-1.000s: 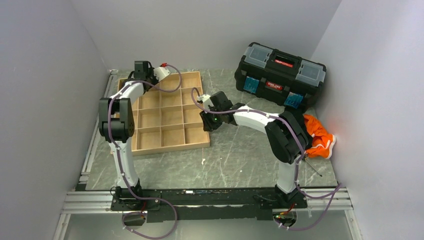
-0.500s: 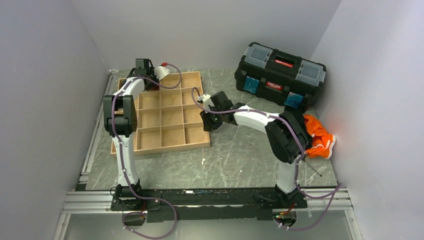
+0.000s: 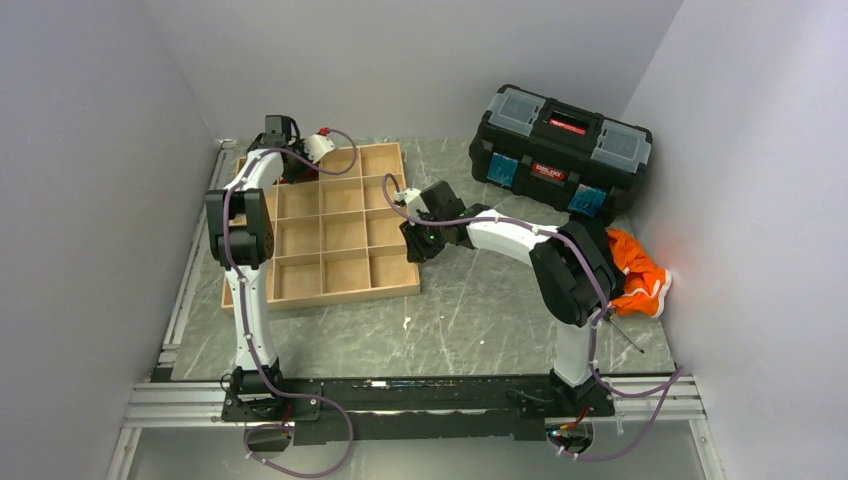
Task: Roll the underwear
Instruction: Place the underwear in the storage box.
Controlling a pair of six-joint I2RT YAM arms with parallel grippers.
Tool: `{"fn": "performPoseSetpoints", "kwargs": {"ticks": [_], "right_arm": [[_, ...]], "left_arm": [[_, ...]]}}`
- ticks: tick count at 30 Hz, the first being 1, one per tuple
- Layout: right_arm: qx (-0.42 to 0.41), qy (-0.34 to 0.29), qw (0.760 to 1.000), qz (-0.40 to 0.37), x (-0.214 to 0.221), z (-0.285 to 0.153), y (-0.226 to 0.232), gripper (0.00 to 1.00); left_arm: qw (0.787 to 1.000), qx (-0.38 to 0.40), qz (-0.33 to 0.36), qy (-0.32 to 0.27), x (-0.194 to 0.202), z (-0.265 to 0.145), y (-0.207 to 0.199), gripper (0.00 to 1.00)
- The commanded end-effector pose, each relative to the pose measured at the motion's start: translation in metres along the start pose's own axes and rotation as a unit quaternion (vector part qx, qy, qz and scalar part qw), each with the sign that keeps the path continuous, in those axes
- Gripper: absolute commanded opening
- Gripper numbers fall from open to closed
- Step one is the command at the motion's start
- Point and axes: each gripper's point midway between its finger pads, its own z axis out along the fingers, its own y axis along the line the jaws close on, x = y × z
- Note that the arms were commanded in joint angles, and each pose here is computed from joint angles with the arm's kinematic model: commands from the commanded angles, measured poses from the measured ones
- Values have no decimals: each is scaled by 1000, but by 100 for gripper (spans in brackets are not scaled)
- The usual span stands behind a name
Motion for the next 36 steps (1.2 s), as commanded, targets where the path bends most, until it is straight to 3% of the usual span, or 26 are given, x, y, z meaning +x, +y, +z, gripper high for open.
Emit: {"fn": "performPoseSetpoints", "kwargs": {"ticks": [1, 20, 26, 36], "right_arm": [[-8, 69, 998, -6, 37, 2, -2, 0], [-8, 74, 997, -7, 38, 5, -4, 0], [-6, 73, 997, -10, 37, 4, -5, 0], [-7, 73, 997, -11, 36, 5, -5, 0]], "left_arm": [[998, 64, -2, 20, 19, 12, -34, 12], [997, 68, -41, -14, 0, 21, -26, 42], [997, 63, -46, -16, -2, 18, -23, 66], [996, 57, -57, -37, -16, -1, -18, 75]]}}
